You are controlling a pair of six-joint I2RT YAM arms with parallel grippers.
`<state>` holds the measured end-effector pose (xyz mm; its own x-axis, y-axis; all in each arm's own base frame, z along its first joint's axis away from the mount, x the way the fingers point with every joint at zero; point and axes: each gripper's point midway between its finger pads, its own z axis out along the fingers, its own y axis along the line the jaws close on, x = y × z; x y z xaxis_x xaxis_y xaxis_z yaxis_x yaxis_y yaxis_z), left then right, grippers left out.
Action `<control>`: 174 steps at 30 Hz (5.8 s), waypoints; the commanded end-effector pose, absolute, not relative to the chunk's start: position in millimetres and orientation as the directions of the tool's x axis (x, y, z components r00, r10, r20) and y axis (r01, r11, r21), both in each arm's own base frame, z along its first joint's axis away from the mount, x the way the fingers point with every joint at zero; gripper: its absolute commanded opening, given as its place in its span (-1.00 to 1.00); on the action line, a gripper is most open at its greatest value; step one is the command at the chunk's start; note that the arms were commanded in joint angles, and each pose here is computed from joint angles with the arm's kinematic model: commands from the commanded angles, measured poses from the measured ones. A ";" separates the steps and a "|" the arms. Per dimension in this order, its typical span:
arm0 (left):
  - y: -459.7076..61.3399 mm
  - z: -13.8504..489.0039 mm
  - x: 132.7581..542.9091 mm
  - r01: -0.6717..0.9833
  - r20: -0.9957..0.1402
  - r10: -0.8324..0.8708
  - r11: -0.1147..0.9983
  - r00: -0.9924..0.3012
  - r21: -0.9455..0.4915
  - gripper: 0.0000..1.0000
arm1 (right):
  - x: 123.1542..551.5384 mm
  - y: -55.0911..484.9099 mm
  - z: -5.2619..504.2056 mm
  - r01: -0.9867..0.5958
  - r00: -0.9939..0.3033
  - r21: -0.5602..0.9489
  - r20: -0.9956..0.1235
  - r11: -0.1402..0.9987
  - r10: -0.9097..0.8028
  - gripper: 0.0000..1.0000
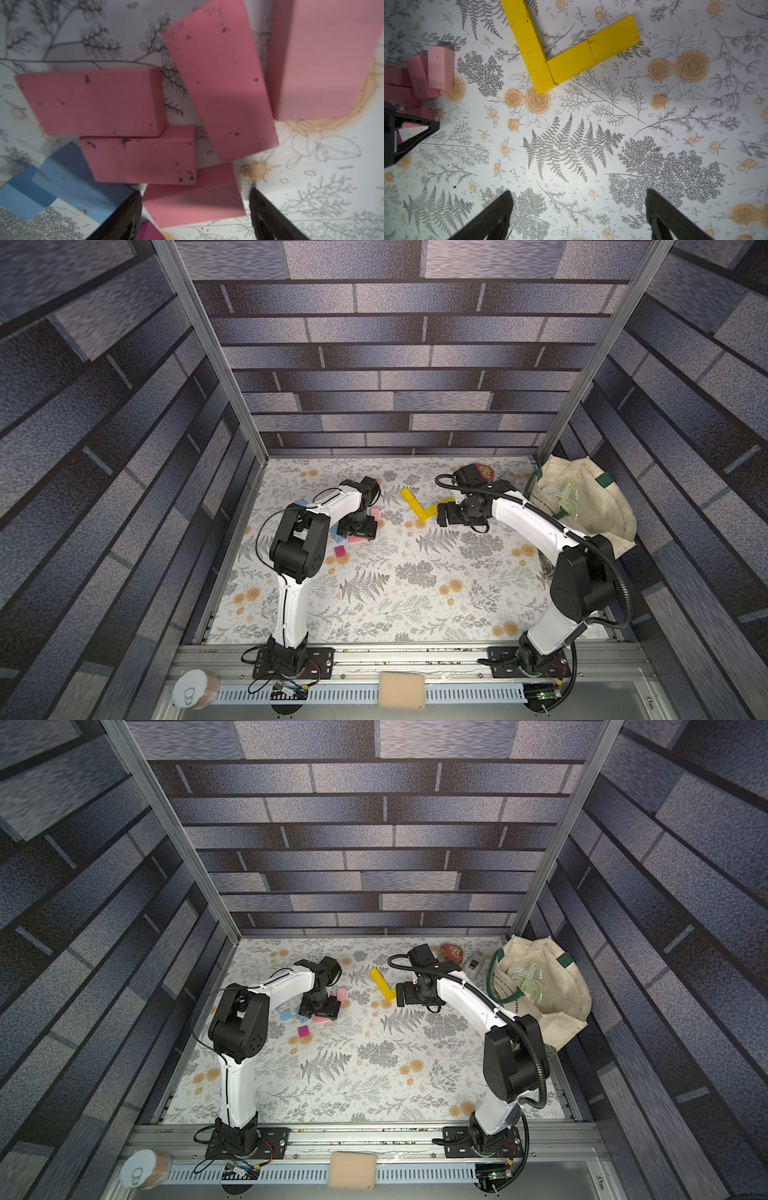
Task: Assemble the letter v with building blocks
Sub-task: Pick up the building block from the center of the board, then place the building block at the center of the board, then adjust the building block at the center of the board, then pick up the building block from the center of the board.
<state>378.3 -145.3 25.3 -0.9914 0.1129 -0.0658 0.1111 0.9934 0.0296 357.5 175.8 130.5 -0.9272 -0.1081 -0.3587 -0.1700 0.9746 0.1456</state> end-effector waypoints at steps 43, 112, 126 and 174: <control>-219.9 109.4 425.9 -0.498 -0.013 -0.587 0.698 -0.809 -0.514 0.82 | 345.9 160.1 137.3 0.079 -0.928 0.163 -0.348 0.984 0.132 0.99; -90.8 158.0 340.0 -0.333 -0.068 -0.602 0.529 -0.796 -0.780 0.99 | 362.0 290.4 17.8 -0.725 -0.680 -0.117 -0.038 0.679 -0.732 -0.42; -81.4 152.1 340.1 -0.373 -0.062 -0.613 0.555 -0.788 -0.744 0.99 | 360.4 303.6 9.8 -0.701 -0.711 -0.033 -0.056 0.713 -0.701 -0.26; -129.1 106.1 432.6 -0.079 -0.127 -0.085 0.996 -0.988 -0.051 0.86 | 376.5 209.2 194.2 -0.362 -0.817 0.055 -0.499 0.931 -0.288 0.99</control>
<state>427.5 -139.8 99.8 -0.9827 -0.1344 -0.1276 -0.1166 0.9835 -0.1380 379.4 219.3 201.7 -0.8069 -0.3127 -0.5012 -0.3925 0.9179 0.0592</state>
